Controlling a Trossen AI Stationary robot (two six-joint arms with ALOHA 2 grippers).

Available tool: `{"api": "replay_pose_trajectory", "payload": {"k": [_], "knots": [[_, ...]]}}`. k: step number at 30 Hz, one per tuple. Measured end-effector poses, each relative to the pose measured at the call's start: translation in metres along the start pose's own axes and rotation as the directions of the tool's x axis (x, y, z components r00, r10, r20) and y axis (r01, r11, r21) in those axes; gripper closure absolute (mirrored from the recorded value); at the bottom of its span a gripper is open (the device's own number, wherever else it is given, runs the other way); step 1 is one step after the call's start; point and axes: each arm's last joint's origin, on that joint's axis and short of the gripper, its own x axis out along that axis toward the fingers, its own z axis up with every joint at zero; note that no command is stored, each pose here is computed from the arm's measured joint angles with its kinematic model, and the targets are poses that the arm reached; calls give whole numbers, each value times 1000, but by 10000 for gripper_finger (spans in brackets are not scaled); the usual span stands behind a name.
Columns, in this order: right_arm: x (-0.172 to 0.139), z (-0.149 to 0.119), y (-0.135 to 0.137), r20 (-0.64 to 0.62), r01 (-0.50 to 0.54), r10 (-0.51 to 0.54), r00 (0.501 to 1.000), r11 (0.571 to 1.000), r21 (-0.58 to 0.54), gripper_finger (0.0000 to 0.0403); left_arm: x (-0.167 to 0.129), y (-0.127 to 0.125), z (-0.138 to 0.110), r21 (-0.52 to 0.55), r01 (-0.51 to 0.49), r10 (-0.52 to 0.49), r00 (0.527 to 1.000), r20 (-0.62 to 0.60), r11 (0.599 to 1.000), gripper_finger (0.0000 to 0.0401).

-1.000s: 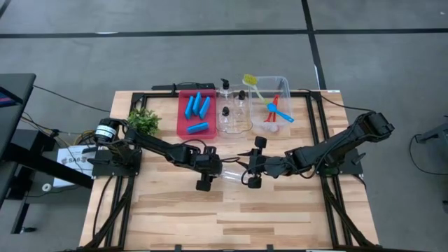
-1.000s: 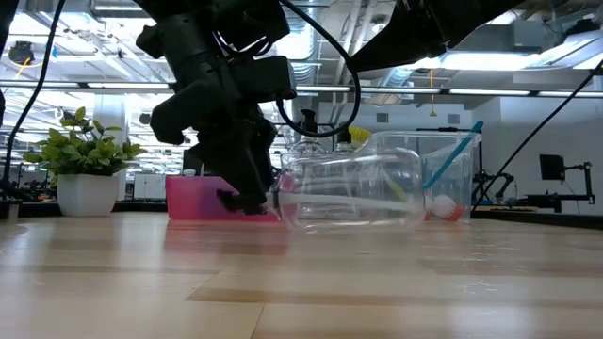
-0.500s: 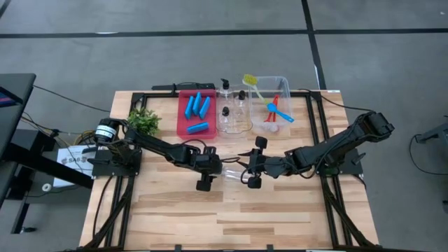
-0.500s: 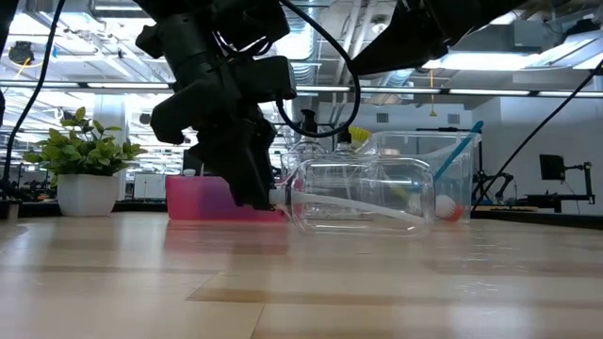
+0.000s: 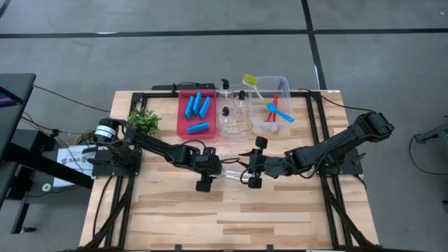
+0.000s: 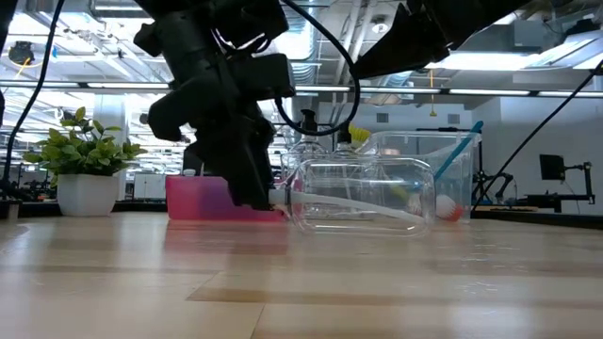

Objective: Pick & Place Kitchen Sink Supplies
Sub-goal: Put the spray bottle into the transparent bin

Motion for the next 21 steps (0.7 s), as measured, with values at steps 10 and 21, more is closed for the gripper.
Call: {"api": "replay_pose_trajectory", "payload": {"k": [10,21], "knots": [[0,-1,0,-7,-1,1,1000,1000,-5,290,-22,-7,7,20,17,-18,998,56,1000,193],[5,-5,4,-26,-32,31,999,999,-5,230,-67,-2,12,-9,17,-15,991,135,1000,193]]}}
